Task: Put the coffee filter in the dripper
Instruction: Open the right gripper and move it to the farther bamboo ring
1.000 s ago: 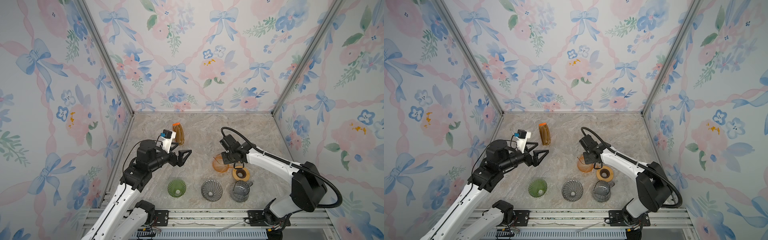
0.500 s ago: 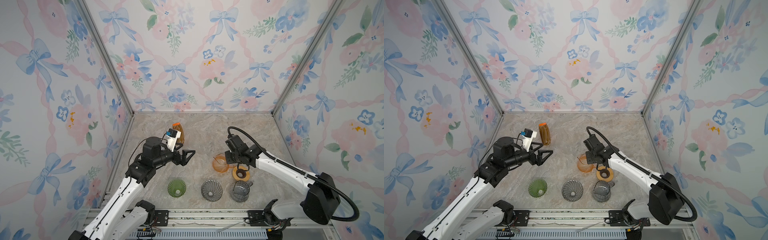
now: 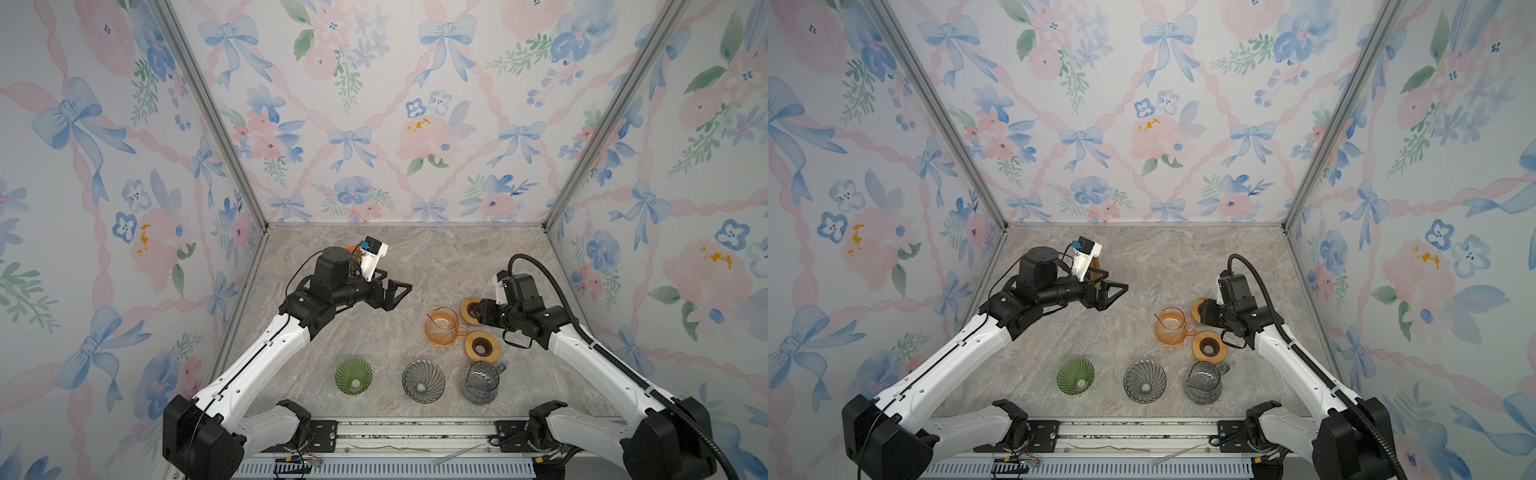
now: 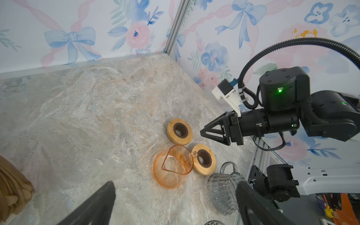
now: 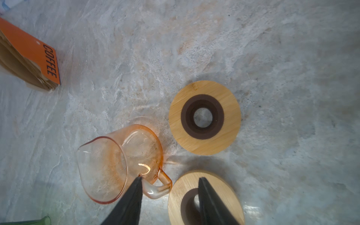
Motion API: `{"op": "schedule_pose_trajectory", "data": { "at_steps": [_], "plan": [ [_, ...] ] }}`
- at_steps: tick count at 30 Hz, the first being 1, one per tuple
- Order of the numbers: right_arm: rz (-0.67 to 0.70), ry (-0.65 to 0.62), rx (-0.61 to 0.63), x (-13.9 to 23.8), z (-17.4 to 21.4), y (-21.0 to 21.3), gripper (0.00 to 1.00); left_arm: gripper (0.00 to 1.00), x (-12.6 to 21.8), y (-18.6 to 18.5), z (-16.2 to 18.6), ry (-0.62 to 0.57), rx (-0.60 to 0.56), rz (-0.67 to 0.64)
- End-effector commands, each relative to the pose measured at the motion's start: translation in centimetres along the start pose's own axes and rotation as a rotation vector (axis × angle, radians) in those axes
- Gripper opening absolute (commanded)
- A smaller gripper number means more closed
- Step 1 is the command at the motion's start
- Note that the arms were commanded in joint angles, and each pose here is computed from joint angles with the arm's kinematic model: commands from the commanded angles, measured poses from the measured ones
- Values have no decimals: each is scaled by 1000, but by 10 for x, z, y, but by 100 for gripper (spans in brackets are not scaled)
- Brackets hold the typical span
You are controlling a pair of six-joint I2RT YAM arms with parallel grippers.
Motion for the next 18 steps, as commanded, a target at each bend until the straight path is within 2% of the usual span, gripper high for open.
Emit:
{"op": "schedule_pose_trajectory", "data": {
  "at_steps": [1, 8, 13, 18],
  "plan": [
    [-113, -14, -111, 1, -7, -9, 55, 98, -8, -1, -13, -14, -42, 6],
    [-124, -50, -282, -9, -18, -48, 56, 98, -23, -1, -5, -15, -32, 52],
    [-168, -57, -358, -20, -23, -65, 57, 98, -22, -6, 1, -4, -15, 100],
    [-195, -26, -395, -38, -20, -76, 58, 98, -16, -6, 4, -6, -39, 83]
  ]
}}
Point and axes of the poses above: each gripper's point midway between its finger pads, its own x axis back along the fingers, its own y axis along the line the jaws close on, z = x × y, the point moved 6 cm from there along x, back along the fingers, and after that the axes turned 10 degrees about -x, right-handed, at the moved point
